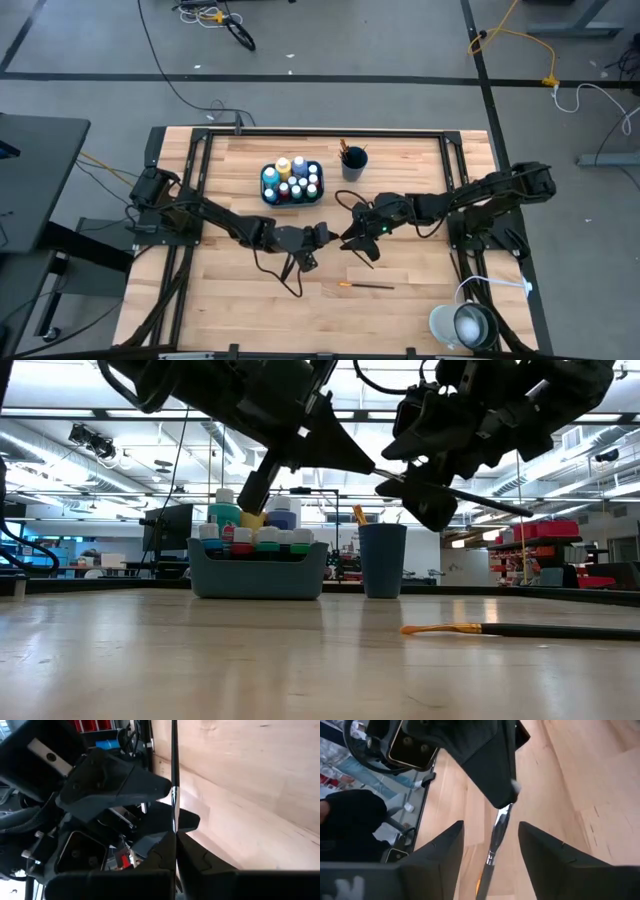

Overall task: Pick & Place Paint Supplies
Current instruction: Put the silver paint brush into the blue cup

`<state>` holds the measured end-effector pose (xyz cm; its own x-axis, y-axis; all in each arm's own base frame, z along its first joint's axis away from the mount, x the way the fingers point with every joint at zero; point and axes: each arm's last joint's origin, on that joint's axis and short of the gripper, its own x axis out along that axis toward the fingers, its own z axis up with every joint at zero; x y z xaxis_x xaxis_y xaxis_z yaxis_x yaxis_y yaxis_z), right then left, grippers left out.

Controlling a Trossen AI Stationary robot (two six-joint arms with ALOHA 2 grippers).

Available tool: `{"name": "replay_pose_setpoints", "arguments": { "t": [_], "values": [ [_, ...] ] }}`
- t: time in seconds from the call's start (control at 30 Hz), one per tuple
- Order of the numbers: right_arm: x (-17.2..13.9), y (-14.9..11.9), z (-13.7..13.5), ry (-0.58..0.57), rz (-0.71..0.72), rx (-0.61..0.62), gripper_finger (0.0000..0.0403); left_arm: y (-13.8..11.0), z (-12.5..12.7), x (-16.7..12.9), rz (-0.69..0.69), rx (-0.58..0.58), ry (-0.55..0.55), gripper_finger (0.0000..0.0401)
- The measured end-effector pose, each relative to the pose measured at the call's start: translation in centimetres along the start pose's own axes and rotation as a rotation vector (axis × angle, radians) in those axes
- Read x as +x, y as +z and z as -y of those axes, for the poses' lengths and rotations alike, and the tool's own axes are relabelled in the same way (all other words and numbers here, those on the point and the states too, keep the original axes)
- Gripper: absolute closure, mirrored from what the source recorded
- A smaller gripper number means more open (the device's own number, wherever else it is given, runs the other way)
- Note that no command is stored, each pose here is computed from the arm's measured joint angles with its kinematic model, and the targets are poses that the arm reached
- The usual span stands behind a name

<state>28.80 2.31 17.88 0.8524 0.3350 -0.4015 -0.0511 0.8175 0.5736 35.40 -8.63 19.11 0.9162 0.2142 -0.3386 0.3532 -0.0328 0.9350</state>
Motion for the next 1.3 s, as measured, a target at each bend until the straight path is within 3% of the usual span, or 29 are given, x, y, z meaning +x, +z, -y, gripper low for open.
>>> {"name": "replay_pose_setpoints", "arguments": {
  "t": [0.17,0.47,0.73,0.9,1.1,1.3],
  "values": [
    [0.0,0.0,0.0,0.001,-0.002,0.0,0.0256,-0.1,0.0,0.0,-0.031,0.004,0.003,0.0392],
    [0.0,-0.2,0.1,-0.002,-0.022,-0.002,0.0384,0.0,-0.2,-0.1,-0.025,0.023,0.01,0.0386],
    [0.0,-0.2,0.1,0.007,-0.031,-0.02,0.0378,0.0,-0.3,0.0,0.001,-0.02,0.018,0.0362],
    [0.0,-0.2,0.0,0.011,-0.032,-0.029,0.0387,-0.1,-0.4,0.0,-0.02,-0.118,0.029,0.0336],
    [0.0,-0.1,0.1,0.003,-0.018,-0.031,0.0377,-0.2,-1.2,-0.5,-0.028,-0.398,0.078,0.0309],
    [-0.3,0.4,0.5,-0.016,0.013,-0.099,0.0385,-1.0,-3.4,-2.9,0.066,-0.636,0.121,0.0315]
  ]
}}
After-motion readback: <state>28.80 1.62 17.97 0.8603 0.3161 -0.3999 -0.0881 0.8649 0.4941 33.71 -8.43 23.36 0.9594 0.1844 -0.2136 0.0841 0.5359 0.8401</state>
